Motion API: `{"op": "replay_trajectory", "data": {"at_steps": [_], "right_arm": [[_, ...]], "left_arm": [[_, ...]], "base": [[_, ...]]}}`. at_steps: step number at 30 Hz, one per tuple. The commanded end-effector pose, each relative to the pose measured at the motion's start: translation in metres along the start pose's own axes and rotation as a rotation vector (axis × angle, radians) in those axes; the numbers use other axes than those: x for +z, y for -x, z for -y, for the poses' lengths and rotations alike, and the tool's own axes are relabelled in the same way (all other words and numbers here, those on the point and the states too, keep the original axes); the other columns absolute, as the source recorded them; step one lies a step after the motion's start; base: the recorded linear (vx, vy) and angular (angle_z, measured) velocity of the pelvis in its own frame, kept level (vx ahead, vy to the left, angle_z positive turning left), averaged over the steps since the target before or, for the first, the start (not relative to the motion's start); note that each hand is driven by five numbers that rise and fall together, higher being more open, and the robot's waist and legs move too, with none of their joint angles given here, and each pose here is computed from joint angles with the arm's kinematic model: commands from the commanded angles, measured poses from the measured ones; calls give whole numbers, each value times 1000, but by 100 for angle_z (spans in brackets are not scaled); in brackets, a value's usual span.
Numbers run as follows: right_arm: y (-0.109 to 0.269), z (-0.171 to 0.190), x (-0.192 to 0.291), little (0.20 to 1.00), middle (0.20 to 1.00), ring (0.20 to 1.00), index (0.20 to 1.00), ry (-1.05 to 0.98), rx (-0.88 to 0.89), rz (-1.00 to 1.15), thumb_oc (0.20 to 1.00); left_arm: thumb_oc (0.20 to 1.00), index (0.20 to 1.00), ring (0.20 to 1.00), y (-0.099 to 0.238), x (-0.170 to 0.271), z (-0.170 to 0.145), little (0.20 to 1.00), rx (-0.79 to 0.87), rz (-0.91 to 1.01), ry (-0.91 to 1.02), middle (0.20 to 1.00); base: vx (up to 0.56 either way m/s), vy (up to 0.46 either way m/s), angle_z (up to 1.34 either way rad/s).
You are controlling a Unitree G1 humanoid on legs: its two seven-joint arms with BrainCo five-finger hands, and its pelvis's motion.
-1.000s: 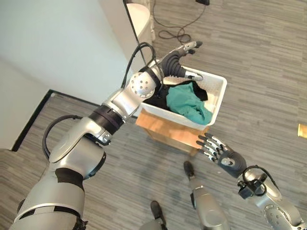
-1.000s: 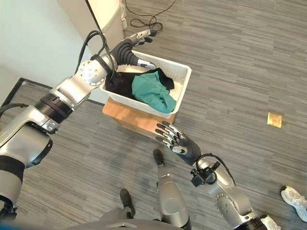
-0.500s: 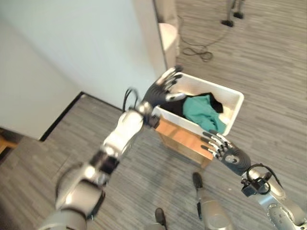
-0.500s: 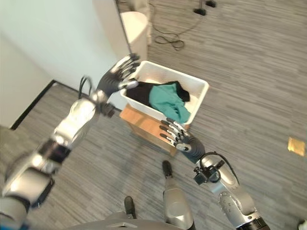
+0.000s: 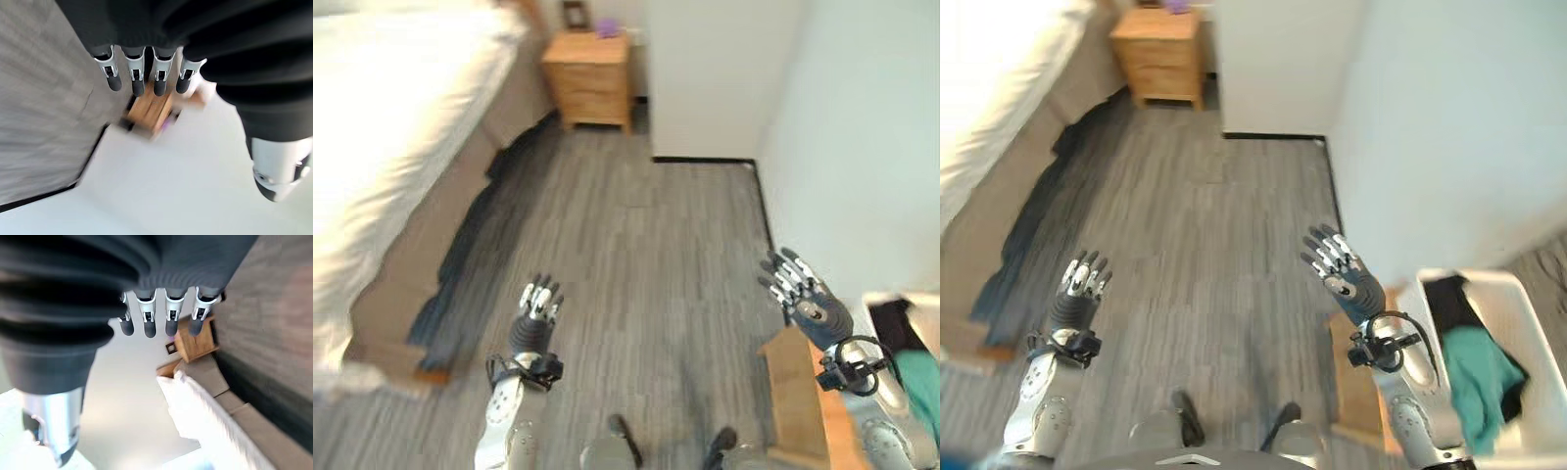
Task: Pick up bed clothes into laundry basket.
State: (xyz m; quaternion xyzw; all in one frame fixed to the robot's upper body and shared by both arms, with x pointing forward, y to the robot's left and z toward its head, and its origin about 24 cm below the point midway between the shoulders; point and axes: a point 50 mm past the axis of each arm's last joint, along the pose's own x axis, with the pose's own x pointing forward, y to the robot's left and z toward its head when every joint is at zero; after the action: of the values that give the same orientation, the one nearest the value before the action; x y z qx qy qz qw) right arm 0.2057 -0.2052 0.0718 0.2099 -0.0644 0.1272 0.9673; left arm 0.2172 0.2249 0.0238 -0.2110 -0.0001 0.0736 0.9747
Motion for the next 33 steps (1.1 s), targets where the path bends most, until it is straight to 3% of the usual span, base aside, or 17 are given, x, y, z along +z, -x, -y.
{"op": "replay_trajectory", "data": {"at_steps": [1,7,15,20,21,23,24,33], "right_arm": [[-13,8,17,1000,1000,1000,1000,-16,-56,134,1000],[-16,-5,0,1000,1000,1000,1000,-9,-16,58,1000],[-7,-15,-17,1000,1000,1000,1000,-45,5,-4,1000],[4,12,-26,1000,1000,1000,1000,203,-107,-101,1000],[4,29,-26,1000,1000,1000,1000,375,-205,-133,1000],[3,33,-25,1000,1000,1000,1000,398,-257,-114,1000],[2,34,-35,1000,1000,1000,1000,268,-326,-99,1000],[-2,17,-41,1000,1000,1000,1000,240,-261,-107,1000]], "left_arm": [[1000,1000,1000,-1,40,16,1000,-64,193,-2,1000],[1000,1000,1000,0,43,18,1000,-60,179,-43,1000],[1000,1000,1000,1,34,12,1000,-102,129,-185,1000],[1000,1000,1000,1,33,15,1000,-66,171,-167,1000],[1000,1000,1000,3,33,17,1000,-67,173,-126,1000],[1000,1000,1000,6,29,19,1000,-69,163,-82,1000],[1000,1000,1000,9,22,21,1000,-72,135,-101,1000],[1000,1000,1000,17,17,10,1000,39,130,-92,1000]], "base": [[-65,253,289],[52,362,168],[24,30,144],[82,-134,128],[69,-75,54],[68,-130,17],[51,-136,10],[10,-62,13]]}}
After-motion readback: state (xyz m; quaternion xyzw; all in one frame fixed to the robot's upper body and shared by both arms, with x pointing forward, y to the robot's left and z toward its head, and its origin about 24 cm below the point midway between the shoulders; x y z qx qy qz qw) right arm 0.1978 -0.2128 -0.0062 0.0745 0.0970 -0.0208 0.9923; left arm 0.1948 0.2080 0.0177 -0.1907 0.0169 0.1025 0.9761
